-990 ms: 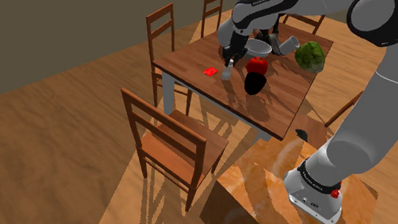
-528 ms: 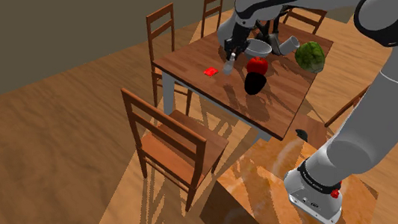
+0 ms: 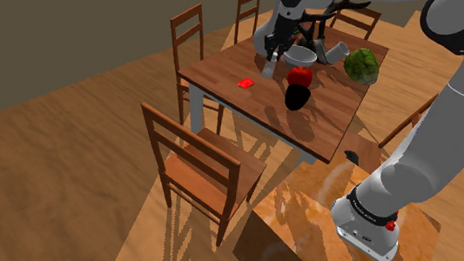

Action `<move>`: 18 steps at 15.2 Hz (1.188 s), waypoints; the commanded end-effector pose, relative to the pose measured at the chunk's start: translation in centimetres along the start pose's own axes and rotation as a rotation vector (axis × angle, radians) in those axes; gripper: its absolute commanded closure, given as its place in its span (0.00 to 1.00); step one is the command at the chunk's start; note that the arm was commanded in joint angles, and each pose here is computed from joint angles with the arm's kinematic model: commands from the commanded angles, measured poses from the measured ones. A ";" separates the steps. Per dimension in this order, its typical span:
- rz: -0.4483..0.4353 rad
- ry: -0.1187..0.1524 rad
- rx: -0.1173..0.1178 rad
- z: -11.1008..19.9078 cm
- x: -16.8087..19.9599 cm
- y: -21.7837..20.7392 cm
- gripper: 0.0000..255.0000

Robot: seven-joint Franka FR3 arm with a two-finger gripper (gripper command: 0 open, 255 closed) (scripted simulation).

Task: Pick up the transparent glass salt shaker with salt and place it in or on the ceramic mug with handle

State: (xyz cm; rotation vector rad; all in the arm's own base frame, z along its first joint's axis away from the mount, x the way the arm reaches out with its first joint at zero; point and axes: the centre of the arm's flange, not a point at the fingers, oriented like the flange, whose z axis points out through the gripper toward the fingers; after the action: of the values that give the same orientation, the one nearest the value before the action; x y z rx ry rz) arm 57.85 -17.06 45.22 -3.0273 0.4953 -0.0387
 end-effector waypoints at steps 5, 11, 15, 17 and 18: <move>0.000 0.000 0.000 -3.2 0.1 -0.3 1.00; 0.000 0.000 0.000 -6.3 0.1 -0.5 1.00; 0.000 0.000 0.000 -8.2 0.1 -0.7 1.00; 0.000 0.000 0.000 -8.9 -2.0 0.6 1.00; 0.000 0.000 0.000 -9.3 -3.1 1.2 1.00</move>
State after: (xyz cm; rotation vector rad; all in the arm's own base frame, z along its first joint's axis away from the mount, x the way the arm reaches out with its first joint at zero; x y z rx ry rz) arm 55.38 -17.56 54.07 -3.0277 0.4951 -0.0381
